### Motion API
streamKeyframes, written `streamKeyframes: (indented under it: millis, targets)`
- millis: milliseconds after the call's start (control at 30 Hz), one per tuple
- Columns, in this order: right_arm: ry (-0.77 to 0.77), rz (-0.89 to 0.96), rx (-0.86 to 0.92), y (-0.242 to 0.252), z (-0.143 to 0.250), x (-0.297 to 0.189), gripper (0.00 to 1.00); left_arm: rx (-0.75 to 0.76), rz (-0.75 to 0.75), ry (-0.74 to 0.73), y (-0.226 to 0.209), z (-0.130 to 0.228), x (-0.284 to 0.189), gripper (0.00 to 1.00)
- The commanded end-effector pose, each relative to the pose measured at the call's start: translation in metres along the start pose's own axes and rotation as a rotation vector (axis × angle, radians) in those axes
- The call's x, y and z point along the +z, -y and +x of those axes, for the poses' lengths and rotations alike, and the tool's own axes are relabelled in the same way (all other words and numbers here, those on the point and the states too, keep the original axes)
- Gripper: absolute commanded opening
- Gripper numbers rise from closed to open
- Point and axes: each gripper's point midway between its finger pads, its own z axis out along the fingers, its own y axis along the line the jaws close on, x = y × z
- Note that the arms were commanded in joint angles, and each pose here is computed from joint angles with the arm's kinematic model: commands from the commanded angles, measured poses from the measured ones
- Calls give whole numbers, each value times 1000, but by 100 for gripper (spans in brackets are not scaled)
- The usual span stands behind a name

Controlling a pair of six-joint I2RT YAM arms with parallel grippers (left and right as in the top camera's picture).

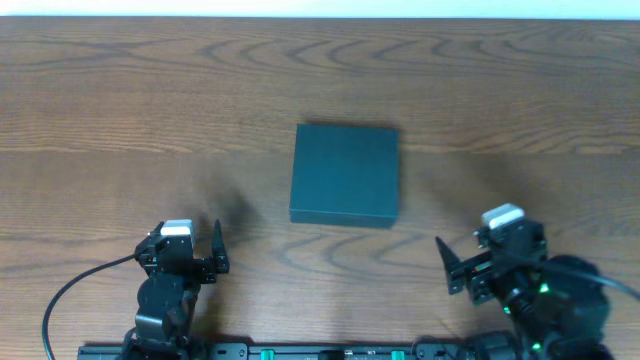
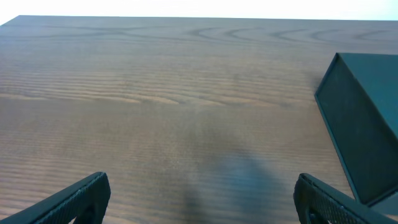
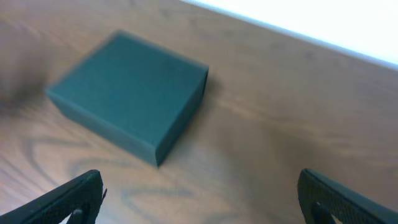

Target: Pack container

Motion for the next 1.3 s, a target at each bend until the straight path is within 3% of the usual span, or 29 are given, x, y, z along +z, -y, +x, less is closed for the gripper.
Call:
streamKeyframes:
  millis: [0, 333, 733, 1267]
  targets:
    - [-1, 16, -9, 0, 31, 13, 99, 6, -28, -14, -5, 8, 3, 95]
    - [29, 28, -9, -5, 87, 38, 99, 6, -28, -14, -5, 8, 3, 96]
    - [-78, -1, 8, -10, 127, 59, 99, 6, -28, -14, -5, 8, 3, 95]
    - [-105, -6, 11, -11, 139, 66, 99, 5, -28, -14, -5, 8, 3, 95]
